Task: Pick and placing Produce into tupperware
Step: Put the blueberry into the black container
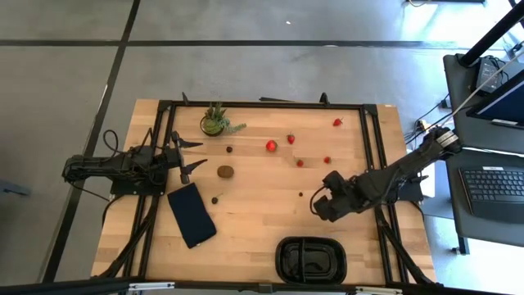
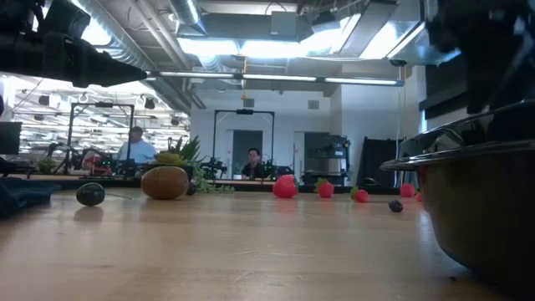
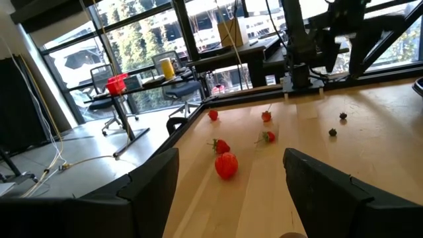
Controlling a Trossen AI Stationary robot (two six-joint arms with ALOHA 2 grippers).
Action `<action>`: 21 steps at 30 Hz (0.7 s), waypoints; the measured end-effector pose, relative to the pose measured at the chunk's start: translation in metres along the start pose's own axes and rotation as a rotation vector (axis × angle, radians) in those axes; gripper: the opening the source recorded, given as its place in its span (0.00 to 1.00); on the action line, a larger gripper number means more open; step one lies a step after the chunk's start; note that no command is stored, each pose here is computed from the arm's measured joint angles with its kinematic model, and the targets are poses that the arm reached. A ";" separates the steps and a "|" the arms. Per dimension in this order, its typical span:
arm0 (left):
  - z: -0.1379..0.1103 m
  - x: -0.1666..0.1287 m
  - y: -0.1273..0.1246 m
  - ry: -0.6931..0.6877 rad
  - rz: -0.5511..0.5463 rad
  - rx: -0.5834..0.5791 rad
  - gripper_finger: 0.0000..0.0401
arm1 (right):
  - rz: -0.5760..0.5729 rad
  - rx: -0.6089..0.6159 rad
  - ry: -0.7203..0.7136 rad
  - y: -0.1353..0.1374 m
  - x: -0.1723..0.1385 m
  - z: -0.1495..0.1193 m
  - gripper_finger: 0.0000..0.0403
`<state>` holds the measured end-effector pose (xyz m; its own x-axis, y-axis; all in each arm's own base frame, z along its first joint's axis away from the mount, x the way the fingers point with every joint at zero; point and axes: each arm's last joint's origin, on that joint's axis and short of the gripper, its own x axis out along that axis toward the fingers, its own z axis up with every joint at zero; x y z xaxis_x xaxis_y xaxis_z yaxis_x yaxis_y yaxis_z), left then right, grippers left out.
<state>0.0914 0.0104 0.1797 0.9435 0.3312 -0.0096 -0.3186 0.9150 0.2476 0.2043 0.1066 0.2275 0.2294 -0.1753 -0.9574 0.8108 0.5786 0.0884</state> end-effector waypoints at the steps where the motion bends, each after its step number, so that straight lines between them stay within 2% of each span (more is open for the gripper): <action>1: 0.000 0.000 0.000 0.000 0.000 0.000 0.66 | -0.004 0.006 0.013 -0.002 0.006 -0.001 0.72; 11: 0.000 0.000 0.000 0.000 0.000 0.000 0.66 | 0.154 0.068 0.012 -0.002 0.045 -0.007 0.72; 21: 0.000 0.000 0.000 -0.001 -0.001 0.000 0.66 | 0.171 0.074 0.009 -0.010 0.062 -0.012 0.72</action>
<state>0.0914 0.0104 0.1797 0.9437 0.3305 -0.0092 -0.3181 0.9152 0.2475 0.2036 0.0995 0.1635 0.3628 -0.0716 -0.9291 0.7976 0.5394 0.2699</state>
